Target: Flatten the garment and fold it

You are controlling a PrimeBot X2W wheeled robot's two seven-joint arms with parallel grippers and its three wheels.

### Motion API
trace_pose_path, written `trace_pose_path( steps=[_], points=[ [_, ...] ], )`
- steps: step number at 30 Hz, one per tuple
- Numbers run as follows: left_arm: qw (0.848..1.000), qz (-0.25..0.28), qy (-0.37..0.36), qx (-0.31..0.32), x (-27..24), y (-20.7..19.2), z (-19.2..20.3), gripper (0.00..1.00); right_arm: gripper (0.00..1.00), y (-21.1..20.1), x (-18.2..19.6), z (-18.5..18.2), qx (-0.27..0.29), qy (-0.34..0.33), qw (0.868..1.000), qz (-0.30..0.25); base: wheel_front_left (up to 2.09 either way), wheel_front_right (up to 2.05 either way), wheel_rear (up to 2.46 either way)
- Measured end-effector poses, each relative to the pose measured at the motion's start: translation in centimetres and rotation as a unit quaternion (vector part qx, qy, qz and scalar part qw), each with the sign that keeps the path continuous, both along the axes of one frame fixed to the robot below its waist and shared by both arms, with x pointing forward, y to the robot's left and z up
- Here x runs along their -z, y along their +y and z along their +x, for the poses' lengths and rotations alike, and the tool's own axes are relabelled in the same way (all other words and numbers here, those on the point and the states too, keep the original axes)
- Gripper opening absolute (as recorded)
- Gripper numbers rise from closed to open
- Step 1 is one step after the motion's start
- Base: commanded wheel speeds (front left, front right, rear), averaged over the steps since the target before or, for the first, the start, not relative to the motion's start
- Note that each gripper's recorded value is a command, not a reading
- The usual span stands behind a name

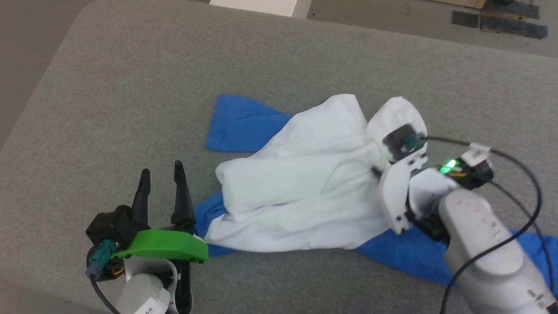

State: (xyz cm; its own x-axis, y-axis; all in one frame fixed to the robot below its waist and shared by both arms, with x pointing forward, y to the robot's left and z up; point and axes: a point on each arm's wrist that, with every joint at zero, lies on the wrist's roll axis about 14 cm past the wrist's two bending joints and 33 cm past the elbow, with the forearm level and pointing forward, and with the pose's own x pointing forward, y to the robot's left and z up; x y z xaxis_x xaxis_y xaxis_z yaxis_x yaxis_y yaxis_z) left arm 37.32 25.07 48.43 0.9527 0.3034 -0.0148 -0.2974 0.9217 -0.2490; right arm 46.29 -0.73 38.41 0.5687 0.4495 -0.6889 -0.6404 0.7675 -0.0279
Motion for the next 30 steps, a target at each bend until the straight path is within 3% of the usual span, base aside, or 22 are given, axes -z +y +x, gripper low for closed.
trace_pose_path(
  steps=[3, 7, 13, 15, 18, 19, 20, 25, 30],
  points=[
    [1.000, -0.009, 0.004, -0.004, 0.4, 0.1, -0.1, 1.00, 0.00, -1.0, -1.0, 2.3, 0.022, -0.016, 1.000, 0.012, 0.00, 0.00, 0.00],
    [1.000, -0.012, 0.008, -0.002, 0.6, -0.1, -0.2, 1.00, 0.00, -4.7, -4.5, 7.0, 0.093, -0.072, 0.992, 0.040, 0.00, 0.00, 0.00],
    [1.000, -0.016, 0.011, 0.001, 0.8, -0.4, -0.3, 1.00, 0.00, -14.3, -8.9, 12.4, 0.240, -0.151, 0.958, 0.031, 0.00, 0.00, 0.00],
    [1.000, -0.018, 0.012, 0.005, 0.9, -0.6, -0.2, 1.00, 0.00, -17.4, -8.7, 12.5, 0.286, -0.151, 0.946, 0.018, 0.00, 0.00, 0.00],
    [1.000, -0.018, 0.011, 0.006, 0.9, -0.7, -0.3, 1.00, 0.02, -19.0, -7.7, 11.7, 0.325, -0.134, 0.936, 0.021, 0.00, 0.00, 0.00],
    [1.000, -0.019, 0.010, 0.007, 0.8, -0.8, -0.4, 1.00, 0.45, -18.7, -7.5, 11.5, 0.328, -0.131, 0.935, 0.026, 0.00, 0.00, 0.00],
    [1.000, -0.022, 0.010, 0.007, 0.8, -0.8, -0.4, 1.00, 1.00, -18.3, -7.2, 11.1, 0.329, -0.128, 0.935, 0.032, 0.00, 0.00, 0.00],
    [0.999, -0.034, 0.008, 0.022, 0.9, -1.8, -0.3, 1.00, 1.00, -15.5, -6.8, 8.7, 0.312, -0.144, 0.936, 0.079, 0.00, 0.00, 0.00],
    [0.997, -0.040, 0.009, 0.059, 1.0, -4.2, 0.2, 1.00, 1.00, -12.1, -9.1, 5.7, 0.262, -0.207, 0.930, 0.154, 0.00, 0.00, 0.00]
  ],
)
